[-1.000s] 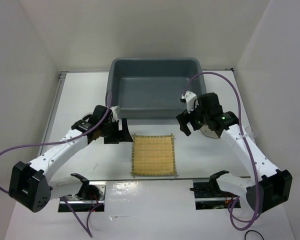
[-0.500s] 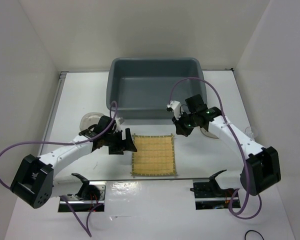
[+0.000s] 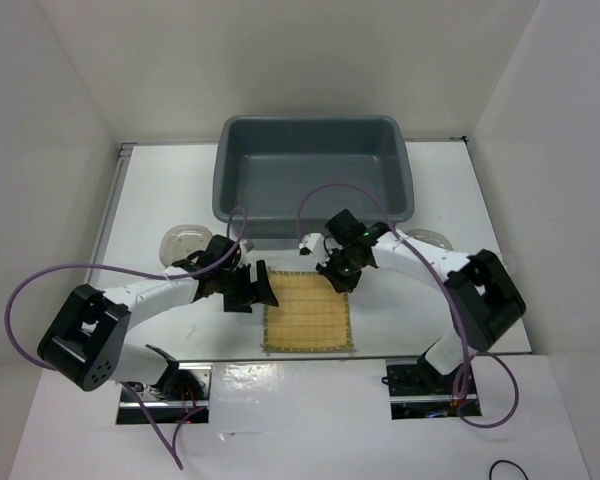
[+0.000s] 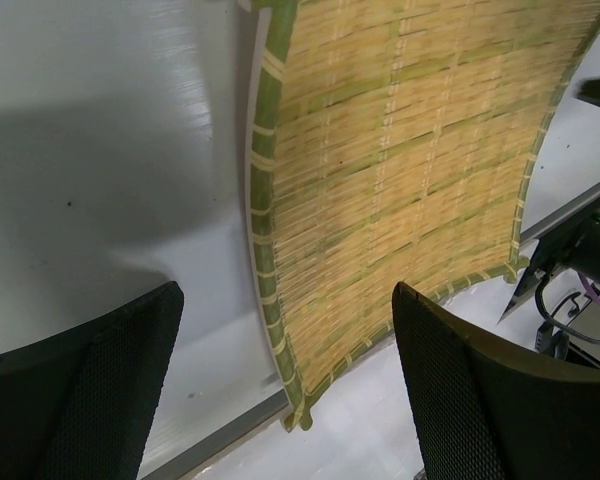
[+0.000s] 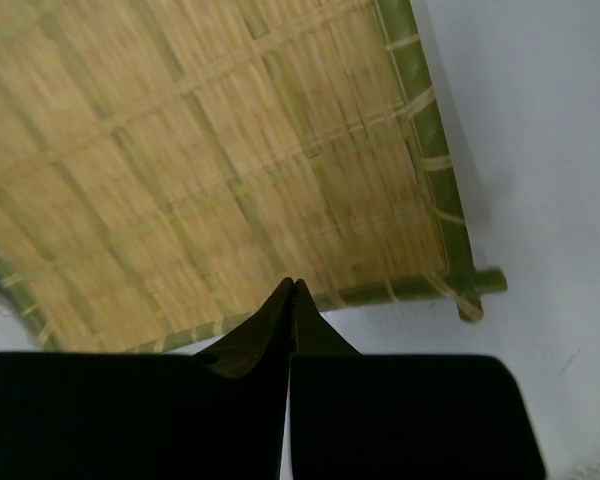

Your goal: Place the mixed dishes into the plastic bin

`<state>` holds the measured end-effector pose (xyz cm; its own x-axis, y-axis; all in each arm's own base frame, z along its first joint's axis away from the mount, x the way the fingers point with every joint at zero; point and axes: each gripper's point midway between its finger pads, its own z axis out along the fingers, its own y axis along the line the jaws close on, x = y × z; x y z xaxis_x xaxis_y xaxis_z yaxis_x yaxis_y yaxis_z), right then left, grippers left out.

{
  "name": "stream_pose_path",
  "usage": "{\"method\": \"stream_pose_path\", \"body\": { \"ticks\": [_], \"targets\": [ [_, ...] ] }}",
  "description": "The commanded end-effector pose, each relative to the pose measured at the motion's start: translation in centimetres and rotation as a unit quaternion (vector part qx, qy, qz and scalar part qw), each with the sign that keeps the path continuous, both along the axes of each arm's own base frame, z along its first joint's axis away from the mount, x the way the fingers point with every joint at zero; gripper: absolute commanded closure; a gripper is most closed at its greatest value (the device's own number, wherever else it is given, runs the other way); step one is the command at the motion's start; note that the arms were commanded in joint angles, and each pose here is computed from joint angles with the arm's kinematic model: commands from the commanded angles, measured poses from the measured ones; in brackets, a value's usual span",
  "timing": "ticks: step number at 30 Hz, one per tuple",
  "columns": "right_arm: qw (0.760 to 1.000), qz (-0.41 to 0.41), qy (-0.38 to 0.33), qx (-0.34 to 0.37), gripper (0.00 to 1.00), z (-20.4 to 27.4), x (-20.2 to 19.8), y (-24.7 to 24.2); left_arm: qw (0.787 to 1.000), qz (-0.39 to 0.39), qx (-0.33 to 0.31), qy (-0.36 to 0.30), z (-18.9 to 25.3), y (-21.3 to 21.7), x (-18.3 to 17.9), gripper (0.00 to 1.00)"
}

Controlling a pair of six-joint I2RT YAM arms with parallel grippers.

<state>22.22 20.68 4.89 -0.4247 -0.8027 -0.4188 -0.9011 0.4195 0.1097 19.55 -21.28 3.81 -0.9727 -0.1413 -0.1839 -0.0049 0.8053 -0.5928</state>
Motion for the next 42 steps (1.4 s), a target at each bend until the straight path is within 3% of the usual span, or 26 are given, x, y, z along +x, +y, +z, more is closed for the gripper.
{"method": "stream_pose_path", "body": {
  "ticks": [1, 8, 14, 30, 31, 34, 35, 41, 42],
  "targets": [
    [0.999, -0.002, -0.019, -0.035, 1.00, -2.3, 1.5, 0.0, 1.000, -0.003, -0.016, -0.010, 0.3, -0.8, 0.2, 0.09],
    [0.998, -0.009, -0.021, -0.059, 1.00, -3.8, 1.2, -0.8, 1.000, -0.005, -0.019, -0.007, 0.2, -0.9, 0.2, 0.09],
    [0.997, 0.001, 0.010, -0.071, 1.00, -5.8, 0.3, -0.7, 0.998, -0.018, -0.063, -0.020, 1.0, -2.4, 0.8, 0.10],
    [0.999, 0.015, 0.011, -0.051, 1.00, -5.9, 0.0, -0.2, 0.978, -0.075, -0.188, -0.052, 1.9, -7.1, 0.4, 0.35],
    [0.998, 0.016, 0.015, -0.054, 1.00, -6.1, -0.3, -0.4, 0.976, -0.086, -0.194, -0.053, 2.1, -7.4, 0.0, 0.38],
    [0.999, 0.015, 0.011, -0.051, 1.00, -5.8, -0.4, -0.4, 0.973, -0.093, -0.202, -0.066, 3.3, -8.0, 0.1, 0.71],
    [0.999, 0.015, 0.005, -0.047, 1.00, -5.4, -0.2, -0.3, 0.973, -0.097, -0.200, -0.062, 3.6, -8.0, -0.4, 0.98],
    [0.998, 0.002, -0.049, -0.045, 1.00, -1.5, 0.3, -1.5, 0.981, -0.105, -0.154, -0.056, 5.4, -6.8, -0.9, 1.00],
    [0.996, -0.001, -0.084, -0.036, 1.00, 0.7, 0.9, -1.7, 0.981, -0.108, -0.152, -0.059, 6.0, -6.6, -1.1, 1.00]
  ]
}}
